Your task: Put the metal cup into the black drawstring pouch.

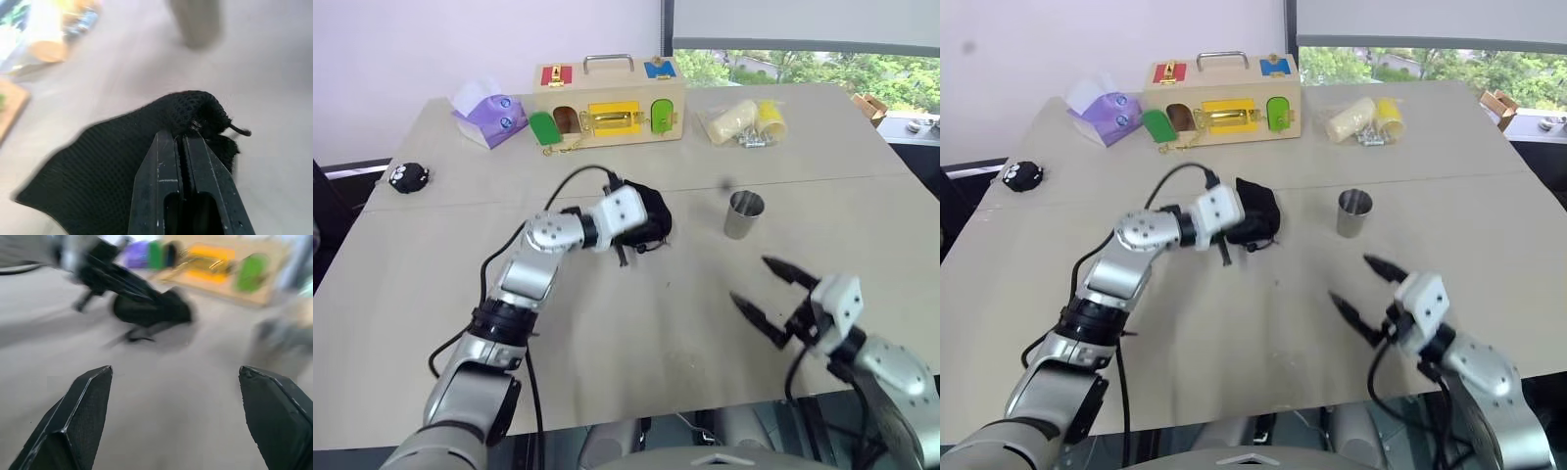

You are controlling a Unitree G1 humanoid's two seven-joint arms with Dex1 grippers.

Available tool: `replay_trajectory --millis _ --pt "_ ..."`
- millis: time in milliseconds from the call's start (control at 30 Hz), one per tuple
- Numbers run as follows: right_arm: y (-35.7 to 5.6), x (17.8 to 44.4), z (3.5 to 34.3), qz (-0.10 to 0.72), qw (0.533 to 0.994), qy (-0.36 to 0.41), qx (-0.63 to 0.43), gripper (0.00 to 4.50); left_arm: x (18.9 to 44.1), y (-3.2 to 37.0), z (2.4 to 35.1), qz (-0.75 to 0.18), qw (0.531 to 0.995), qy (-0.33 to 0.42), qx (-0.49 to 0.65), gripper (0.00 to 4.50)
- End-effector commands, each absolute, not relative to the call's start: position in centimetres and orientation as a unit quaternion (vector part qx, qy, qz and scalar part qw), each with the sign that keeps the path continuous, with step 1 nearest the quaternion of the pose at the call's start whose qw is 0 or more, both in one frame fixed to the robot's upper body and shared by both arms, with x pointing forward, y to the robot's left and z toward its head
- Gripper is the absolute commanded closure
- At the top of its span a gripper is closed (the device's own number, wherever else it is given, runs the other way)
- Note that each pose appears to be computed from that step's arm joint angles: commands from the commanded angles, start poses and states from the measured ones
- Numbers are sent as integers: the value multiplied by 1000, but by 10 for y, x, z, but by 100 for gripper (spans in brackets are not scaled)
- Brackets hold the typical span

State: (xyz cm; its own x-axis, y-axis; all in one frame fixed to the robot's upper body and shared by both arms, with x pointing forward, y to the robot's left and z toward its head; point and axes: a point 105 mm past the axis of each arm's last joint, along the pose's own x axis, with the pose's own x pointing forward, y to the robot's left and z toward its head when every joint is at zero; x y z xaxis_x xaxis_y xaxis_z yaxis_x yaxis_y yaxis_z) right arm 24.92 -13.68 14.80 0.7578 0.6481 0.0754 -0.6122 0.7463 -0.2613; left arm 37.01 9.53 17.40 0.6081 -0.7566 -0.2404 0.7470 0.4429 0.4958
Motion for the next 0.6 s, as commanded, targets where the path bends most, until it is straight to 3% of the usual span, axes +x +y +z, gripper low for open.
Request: replay_trajectory --millis 33,167,267,400,600 --pt "-138 277 160 314 922 -66 -218 30 382 104 208 -390 900 3 194 443" --pt "-136 316 170 293 903 -52 -309 30 391 108 228 -347 930 38 116 443" --pt "-131 329 166 313 880 -37 -357 30 391 109 237 -330 939 61 75 443" --pt "-125 334 149 354 835 -13 -422 30 387 110 241 -322 943 82 39 443" --pt "-128 333 130 377 808 38 -451 30 385 116 241 -304 947 98 23 443"
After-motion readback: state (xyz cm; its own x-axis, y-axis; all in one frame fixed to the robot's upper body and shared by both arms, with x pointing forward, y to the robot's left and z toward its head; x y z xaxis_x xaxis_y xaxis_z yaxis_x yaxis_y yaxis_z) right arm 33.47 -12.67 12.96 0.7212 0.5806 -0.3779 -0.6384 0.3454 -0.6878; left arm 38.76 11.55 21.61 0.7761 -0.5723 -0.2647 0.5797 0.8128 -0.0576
